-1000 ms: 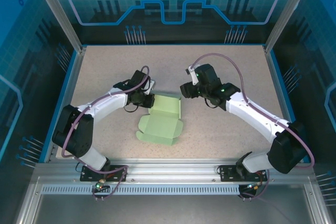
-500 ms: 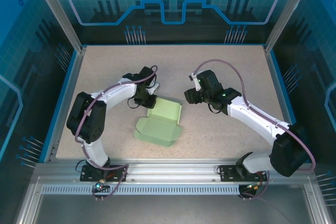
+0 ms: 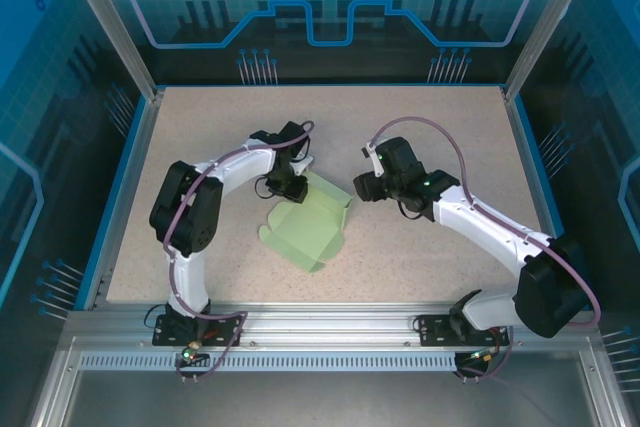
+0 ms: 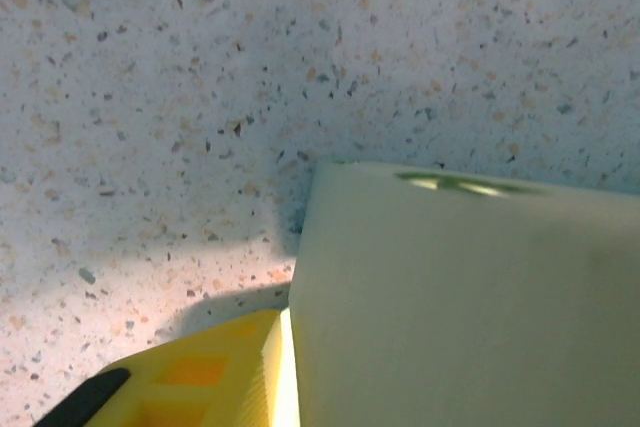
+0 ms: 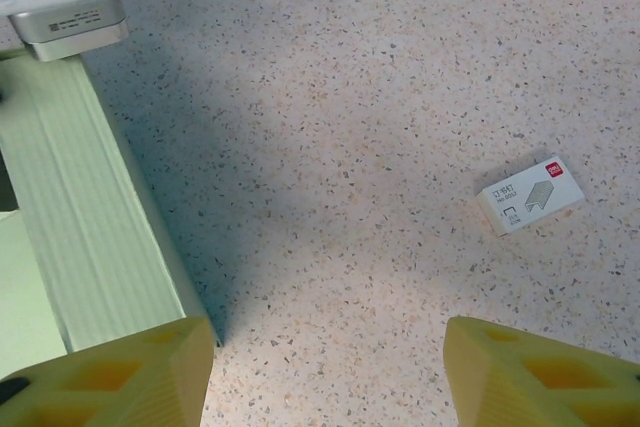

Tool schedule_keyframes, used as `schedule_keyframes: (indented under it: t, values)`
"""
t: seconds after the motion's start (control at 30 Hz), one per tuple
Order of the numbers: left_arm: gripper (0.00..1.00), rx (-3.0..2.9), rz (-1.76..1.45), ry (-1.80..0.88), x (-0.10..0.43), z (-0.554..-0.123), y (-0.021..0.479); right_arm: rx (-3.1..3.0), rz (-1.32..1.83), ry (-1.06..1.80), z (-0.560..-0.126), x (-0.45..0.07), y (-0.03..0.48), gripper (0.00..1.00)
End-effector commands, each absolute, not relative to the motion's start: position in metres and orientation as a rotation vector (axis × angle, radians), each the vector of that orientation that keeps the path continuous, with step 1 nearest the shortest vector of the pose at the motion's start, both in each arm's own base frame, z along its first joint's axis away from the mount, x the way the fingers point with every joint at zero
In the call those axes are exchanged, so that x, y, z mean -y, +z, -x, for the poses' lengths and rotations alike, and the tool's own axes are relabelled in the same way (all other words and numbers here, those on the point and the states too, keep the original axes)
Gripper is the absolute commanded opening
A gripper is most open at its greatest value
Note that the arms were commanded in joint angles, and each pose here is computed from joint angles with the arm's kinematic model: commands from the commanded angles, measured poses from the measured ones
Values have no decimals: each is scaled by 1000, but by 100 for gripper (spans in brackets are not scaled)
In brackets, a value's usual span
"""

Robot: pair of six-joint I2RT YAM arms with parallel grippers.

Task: Fold the paper box

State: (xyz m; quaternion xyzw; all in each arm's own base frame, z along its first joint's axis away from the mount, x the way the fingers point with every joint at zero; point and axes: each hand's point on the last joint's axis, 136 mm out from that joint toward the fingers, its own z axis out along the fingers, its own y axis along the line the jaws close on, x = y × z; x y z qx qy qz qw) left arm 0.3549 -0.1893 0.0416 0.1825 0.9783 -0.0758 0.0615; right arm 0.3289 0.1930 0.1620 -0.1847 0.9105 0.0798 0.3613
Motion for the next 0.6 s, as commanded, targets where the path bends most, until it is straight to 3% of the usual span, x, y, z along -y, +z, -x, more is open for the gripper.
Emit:
schedule_keyframes:
  t: [0.0,0.13,0.33,0.57]
  values:
    - [36,-2966,-587,-278,195,-351,44,-2343,481,190,-330,-188,160,63]
    - [47,-2908,-580,-343,200,-349,57,-2321,577,249,-322,-199,162,64]
    - [57,-2827,-551,-429,201,-346,77,-2252,762,385,-304,-233,170,69]
    - [62,-2801,-518,-452,192,-333,81,-2266,942,349,-301,-261,152,84]
